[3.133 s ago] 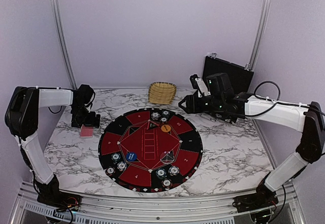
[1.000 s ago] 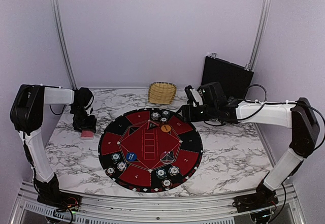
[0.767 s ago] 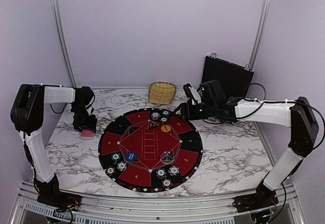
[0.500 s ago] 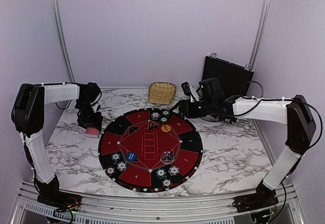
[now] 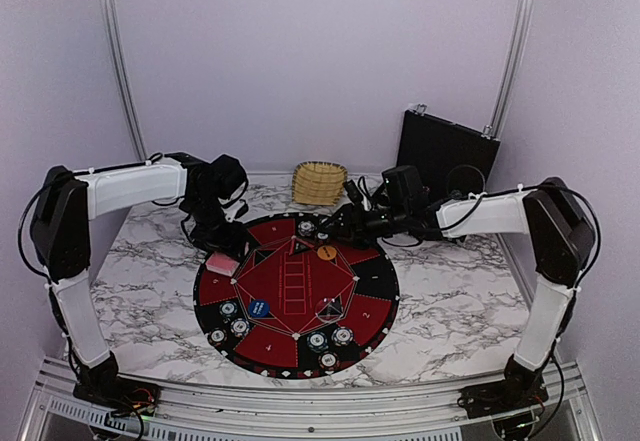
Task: Distribute texas hold em gaming equipment
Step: Pass from the left arm to the right
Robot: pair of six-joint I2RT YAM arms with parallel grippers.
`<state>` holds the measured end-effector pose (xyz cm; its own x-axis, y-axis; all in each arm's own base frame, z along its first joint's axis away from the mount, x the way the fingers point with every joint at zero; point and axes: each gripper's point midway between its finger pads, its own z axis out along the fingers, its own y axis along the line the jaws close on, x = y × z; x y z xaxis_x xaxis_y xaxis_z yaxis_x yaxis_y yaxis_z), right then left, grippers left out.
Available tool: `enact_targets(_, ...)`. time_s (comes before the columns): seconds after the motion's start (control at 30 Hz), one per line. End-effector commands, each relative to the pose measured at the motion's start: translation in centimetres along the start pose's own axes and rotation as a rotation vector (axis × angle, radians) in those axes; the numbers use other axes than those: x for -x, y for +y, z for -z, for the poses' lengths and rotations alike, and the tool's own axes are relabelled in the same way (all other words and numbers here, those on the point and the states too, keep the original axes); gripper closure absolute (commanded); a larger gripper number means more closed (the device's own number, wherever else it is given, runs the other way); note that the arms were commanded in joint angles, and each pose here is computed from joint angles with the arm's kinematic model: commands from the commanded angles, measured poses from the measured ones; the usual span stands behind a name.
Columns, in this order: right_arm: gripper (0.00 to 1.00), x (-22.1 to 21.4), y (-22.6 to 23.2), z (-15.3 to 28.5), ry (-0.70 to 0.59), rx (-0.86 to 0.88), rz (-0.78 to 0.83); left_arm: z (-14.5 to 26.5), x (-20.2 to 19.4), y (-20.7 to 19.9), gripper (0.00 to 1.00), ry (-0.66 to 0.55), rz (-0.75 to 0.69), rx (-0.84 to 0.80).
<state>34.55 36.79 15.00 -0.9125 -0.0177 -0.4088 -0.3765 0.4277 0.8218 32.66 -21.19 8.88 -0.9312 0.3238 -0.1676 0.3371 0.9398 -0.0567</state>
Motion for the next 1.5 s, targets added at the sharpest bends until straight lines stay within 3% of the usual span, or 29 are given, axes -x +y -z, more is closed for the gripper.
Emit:
enact_targets(0.0, 0.38, -0.2, 1.5, -0.3, 0.029, 0.121, -0.051, 2.9, -0.7, -4.0, 0.51, -0.013, -0.063, -0.061)
enact_targets(0.27, 0.37, -1.6, 1.0, -1.0, 0.065, 0.159, -0.087, 4.2, -2.1, -10.2, 0.51, -0.007, -0.224, -0.098)
enact_targets(0.5, 0.32, -3.4, 1.8, -2.0, 0.116, 0.208, -0.109, 4.8, -2.3, -13.3, 0.5, -0.009, -0.308, -0.113)
enact_targets(0.83, 0.22, -5.3, 3.6, -2.7, 0.158, 0.273, -0.123, 4.8, -2.4, -14.8, 0.5, -0.006, -0.347, -0.119)
enact_targets(1.47, 0.26, -8.1, 5.1, -4.9, 0.264, 0.331, -0.135, 4.6, -1.9, -15.9, 0.5, -0.004, -0.379, -0.127)
